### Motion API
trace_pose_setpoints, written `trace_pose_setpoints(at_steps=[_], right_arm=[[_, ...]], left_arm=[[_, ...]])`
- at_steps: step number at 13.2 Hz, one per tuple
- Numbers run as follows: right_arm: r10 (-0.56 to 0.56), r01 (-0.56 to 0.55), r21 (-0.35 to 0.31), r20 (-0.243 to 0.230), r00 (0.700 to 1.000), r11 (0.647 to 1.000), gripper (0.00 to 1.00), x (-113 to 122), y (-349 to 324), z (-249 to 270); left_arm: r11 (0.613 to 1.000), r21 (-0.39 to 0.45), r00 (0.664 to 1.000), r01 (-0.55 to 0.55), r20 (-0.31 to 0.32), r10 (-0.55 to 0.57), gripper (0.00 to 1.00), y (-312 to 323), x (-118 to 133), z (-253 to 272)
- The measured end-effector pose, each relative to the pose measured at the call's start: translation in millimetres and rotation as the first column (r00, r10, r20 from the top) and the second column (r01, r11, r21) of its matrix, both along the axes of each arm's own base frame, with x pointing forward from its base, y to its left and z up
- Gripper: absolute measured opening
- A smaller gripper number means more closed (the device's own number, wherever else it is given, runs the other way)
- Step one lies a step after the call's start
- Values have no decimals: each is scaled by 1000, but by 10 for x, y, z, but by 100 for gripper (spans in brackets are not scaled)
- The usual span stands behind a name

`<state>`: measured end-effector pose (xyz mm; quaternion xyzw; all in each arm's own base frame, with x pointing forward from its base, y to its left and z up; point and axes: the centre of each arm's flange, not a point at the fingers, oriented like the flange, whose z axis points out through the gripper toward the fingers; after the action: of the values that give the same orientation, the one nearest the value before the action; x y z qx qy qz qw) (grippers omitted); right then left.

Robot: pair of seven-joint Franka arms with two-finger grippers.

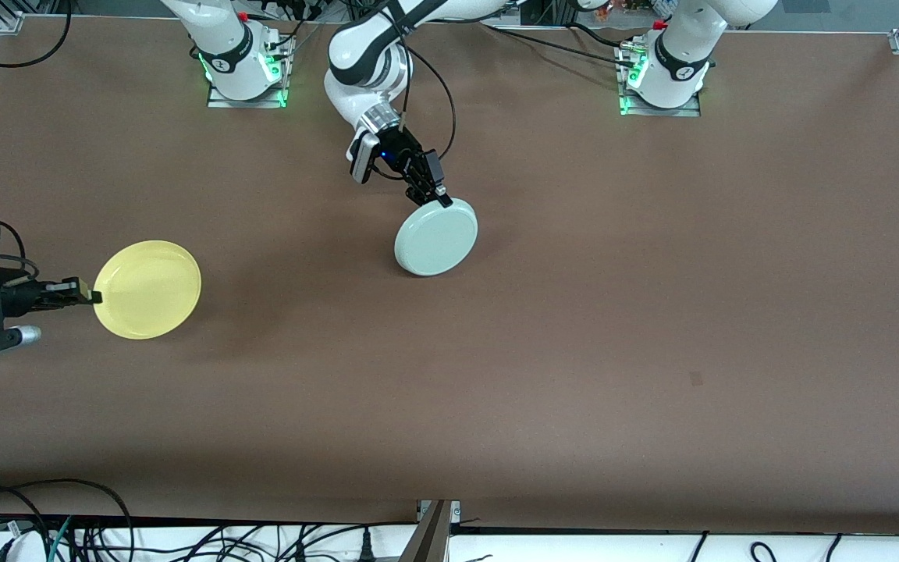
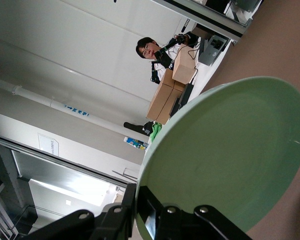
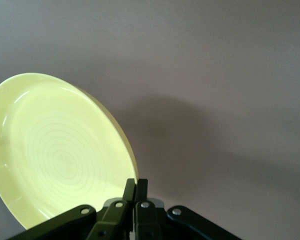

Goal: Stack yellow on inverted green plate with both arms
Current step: 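Lower the inverted green plate onto the table center with the left gripper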

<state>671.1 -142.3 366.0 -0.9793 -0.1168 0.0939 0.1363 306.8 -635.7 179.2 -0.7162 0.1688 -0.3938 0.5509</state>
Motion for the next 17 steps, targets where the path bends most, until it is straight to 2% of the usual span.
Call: trace_pose_setpoints(at_steps=[4,6,10,14,15,17], right_arm=[[21,-21,13,-20,1000,1000,2,7,27,319],[29,-29,17,-27,999,999,2,-12,41,469],[35,-34,19,-25,999,999,2,-59,58,640],[29,-27,25,-54,998,999,2,-118,81,703],[20,-19,22,-55,998,1000,2,-123,85,725],[-7,8,13,-67,998,1000,2,-120,146,740]], left_arm=[[1000,9,1000,-12,1,12,8,50,79,-47],[1000,10,1000,-20,1,20,11,78,132,-52],[1000,4,1000,-20,-11,20,50,81,142,-80],[995,-98,992,-31,-127,18,93,-12,114,-141],[989,-140,985,-50,-169,25,100,-39,119,-136],[960,-253,963,-120,-265,51,100,-79,248,4]])
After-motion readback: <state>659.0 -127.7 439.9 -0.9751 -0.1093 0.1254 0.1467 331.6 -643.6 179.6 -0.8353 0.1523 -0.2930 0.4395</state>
